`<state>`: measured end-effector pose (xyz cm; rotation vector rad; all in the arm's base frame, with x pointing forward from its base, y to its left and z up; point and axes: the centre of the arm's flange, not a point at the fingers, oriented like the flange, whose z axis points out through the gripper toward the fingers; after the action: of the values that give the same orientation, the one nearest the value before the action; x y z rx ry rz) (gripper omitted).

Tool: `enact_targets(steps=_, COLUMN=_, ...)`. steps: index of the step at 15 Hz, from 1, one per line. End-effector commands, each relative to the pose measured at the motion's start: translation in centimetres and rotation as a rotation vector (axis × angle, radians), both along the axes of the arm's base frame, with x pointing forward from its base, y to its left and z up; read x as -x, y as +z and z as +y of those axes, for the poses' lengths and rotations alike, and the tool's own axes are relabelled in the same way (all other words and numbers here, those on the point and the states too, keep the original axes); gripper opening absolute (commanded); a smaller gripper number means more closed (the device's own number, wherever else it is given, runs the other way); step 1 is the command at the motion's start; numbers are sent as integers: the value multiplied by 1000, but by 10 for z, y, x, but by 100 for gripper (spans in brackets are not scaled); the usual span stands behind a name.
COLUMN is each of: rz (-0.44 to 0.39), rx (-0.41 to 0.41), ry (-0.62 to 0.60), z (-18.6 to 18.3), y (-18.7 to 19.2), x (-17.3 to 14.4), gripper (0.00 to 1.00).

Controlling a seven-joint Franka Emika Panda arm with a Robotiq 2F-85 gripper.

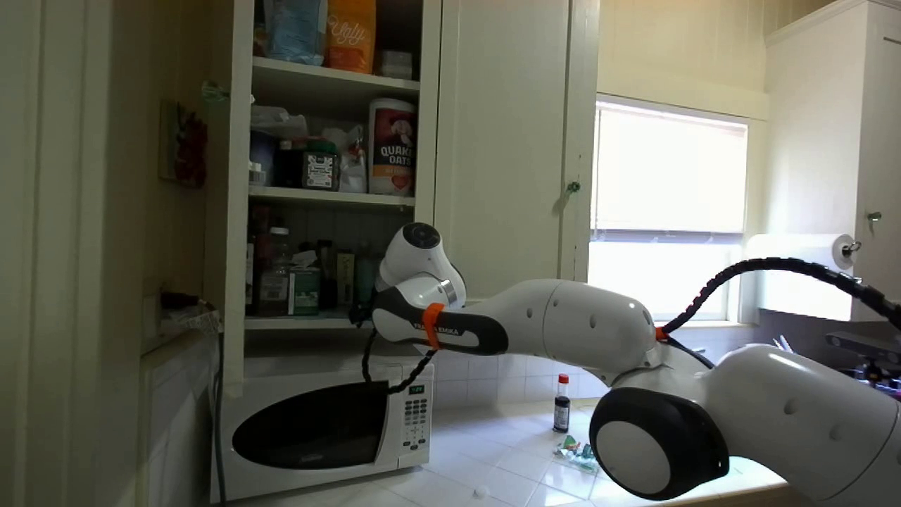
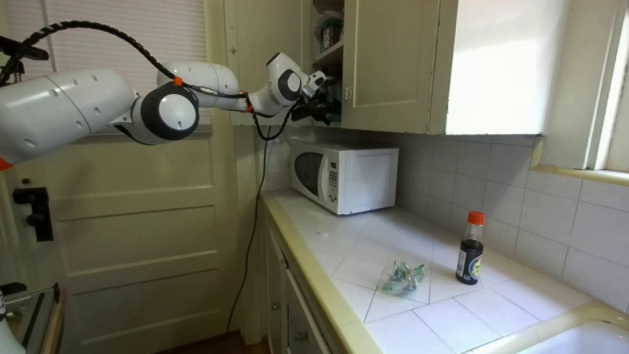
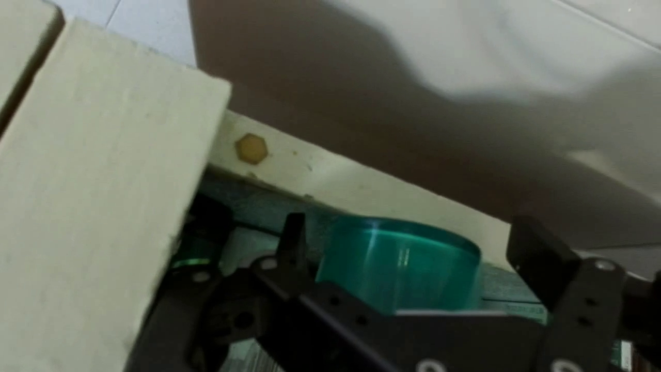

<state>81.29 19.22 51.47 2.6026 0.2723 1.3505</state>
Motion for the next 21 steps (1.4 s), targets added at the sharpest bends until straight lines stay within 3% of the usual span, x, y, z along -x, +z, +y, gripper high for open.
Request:
enact_targets(steps=1, rz=30, rx=2, ry=-26, z=17, y=7, x=-18, gripper=100)
enact_targets(steps=8, rz=31, rx=15, ry=-83, z=29, y=10, x=-4, gripper=100)
enact_targets(steps=10, rz=19, rx=22, ry=-101, z=28, y=10, x=-4, gripper=73)
enact_targets(steps=14, rz=-54, rx=39, ry=-106, z=25, y=16, x=-14, gripper=42)
enact_targets(steps=18, rz=-76, rx=52, ry=-96, z=21, y=26, x=-27, gripper=42)
enact_targets(steps=21, rz=-27, rx=22, ry=-84, z=17, y=29, x=-42, gripper=42)
